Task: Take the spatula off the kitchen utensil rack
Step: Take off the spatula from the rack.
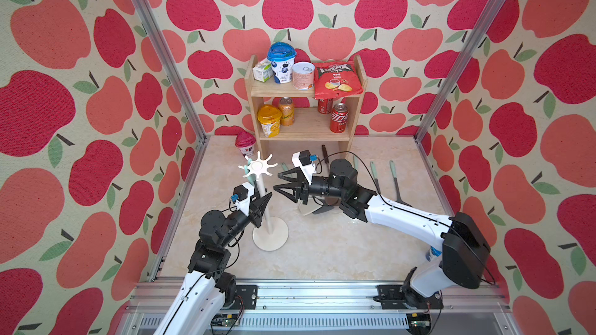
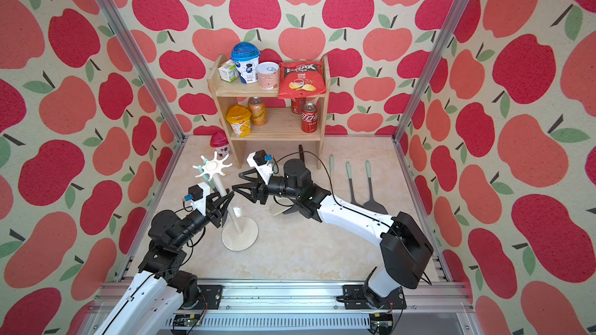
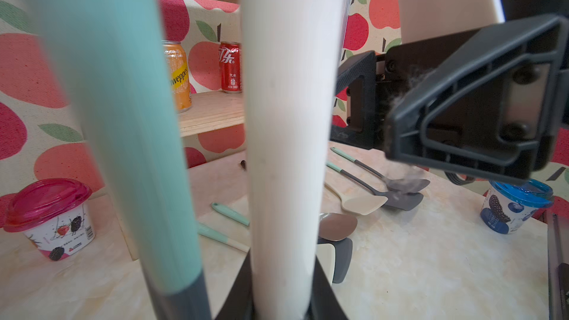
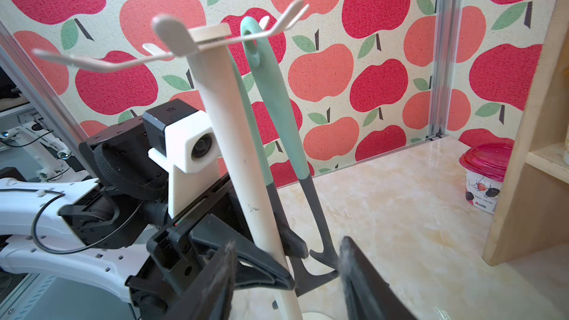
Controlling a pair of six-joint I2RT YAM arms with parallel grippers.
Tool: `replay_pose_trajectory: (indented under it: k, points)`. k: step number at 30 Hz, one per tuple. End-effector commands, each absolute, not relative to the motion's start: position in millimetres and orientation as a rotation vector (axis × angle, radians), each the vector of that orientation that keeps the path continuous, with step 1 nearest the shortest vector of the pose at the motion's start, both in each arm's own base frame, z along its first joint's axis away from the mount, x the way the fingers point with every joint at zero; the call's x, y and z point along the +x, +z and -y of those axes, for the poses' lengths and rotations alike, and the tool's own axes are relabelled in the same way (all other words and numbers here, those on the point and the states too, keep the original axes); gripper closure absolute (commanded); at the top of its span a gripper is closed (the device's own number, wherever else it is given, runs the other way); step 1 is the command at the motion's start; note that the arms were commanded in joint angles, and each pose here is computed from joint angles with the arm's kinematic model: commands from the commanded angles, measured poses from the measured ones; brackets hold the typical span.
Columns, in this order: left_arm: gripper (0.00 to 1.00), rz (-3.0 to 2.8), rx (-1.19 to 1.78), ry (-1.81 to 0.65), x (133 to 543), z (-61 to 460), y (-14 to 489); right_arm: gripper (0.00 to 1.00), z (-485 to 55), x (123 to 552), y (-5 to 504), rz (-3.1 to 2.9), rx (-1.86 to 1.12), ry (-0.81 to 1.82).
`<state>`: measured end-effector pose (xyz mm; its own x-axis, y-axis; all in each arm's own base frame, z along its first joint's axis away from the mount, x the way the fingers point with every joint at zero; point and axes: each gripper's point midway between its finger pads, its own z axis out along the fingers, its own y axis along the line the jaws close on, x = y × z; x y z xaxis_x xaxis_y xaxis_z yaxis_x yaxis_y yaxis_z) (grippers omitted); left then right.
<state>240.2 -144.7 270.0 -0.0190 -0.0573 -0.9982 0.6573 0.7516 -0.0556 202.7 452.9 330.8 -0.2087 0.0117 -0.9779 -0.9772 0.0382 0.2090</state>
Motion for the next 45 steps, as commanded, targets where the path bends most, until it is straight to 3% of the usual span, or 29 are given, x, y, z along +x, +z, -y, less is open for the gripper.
replay_pose_trajectory:
  k: [1,20,28,45]
  points:
    - [0.99,-1.587,0.485,-0.682,238.0,148.3,246.4,0.44,-465.7,196.8,349.8,-1.273,-1.099,1.362]
    - [1.00,-1.567,0.491,-0.679,236.6,148.4,252.6,0.47,-493.5,184.8,356.6,-1.107,-1.138,1.503]
    - [1.00,-1.564,0.491,-0.671,235.6,147.4,253.5,0.53,-498.0,172.9,353.5,-0.997,-1.135,1.499]
    - [0.99,-1.580,0.487,-0.650,236.7,144.9,255.3,0.86,-499.1,160.4,337.5,-0.946,-1.155,1.406]
